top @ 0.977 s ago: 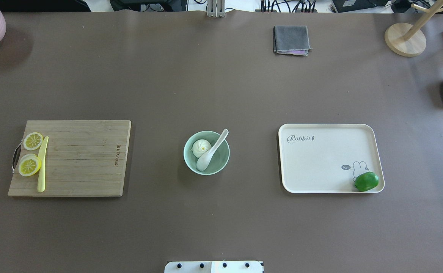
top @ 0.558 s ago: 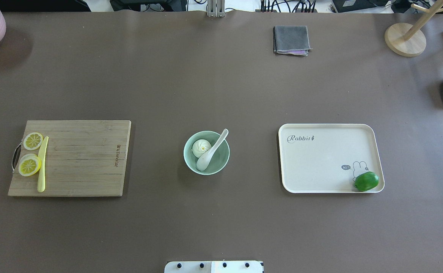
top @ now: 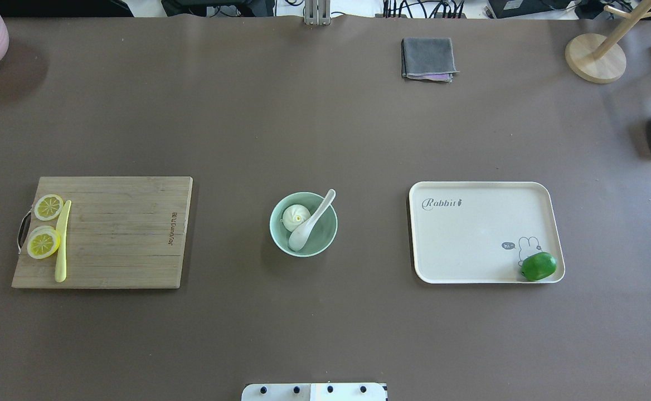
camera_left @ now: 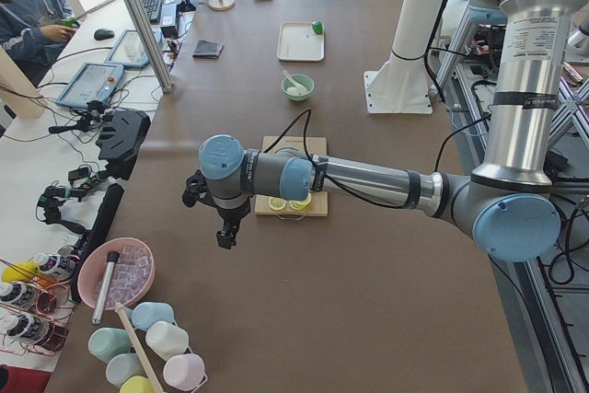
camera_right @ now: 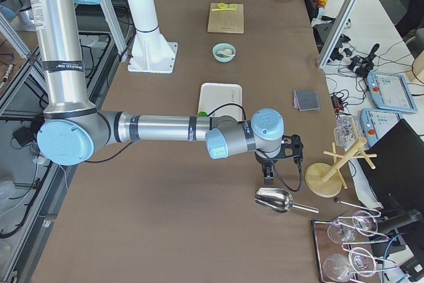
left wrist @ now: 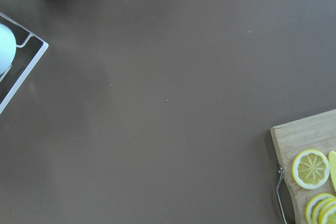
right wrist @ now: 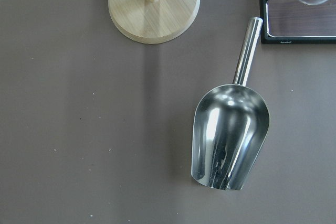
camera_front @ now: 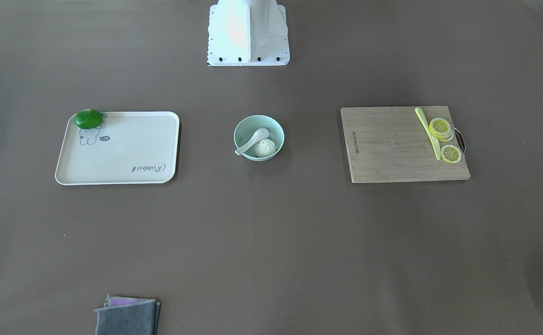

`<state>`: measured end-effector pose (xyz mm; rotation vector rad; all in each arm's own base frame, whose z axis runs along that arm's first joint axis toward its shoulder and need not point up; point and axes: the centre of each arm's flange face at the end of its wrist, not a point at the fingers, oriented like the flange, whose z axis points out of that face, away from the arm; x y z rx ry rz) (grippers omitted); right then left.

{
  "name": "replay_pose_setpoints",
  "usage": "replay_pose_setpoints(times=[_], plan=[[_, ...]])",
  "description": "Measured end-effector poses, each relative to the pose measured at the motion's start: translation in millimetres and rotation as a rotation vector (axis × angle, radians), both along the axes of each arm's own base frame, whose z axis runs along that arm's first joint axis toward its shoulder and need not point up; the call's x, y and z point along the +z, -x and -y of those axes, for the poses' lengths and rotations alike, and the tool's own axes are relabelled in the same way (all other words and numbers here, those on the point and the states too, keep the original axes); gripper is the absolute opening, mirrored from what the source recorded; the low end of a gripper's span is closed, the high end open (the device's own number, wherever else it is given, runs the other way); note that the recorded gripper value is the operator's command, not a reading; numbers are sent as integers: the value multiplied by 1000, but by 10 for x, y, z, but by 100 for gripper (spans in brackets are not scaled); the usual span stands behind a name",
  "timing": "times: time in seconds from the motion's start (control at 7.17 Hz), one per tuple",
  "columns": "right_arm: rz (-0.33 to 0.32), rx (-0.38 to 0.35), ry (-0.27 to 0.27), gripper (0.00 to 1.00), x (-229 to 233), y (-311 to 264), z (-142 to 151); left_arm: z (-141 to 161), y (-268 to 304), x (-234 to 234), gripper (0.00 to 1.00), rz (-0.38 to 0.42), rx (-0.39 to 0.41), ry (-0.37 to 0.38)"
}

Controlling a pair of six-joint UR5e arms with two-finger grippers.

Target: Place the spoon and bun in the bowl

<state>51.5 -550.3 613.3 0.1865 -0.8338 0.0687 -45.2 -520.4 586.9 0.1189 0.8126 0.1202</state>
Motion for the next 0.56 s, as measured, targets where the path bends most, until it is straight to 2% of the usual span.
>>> replay_pose_setpoints(times=[0.56], plan=[[0, -3, 18, 100, 123, -8, -139, -262, -3, 202, 98, -23, -33, 83]])
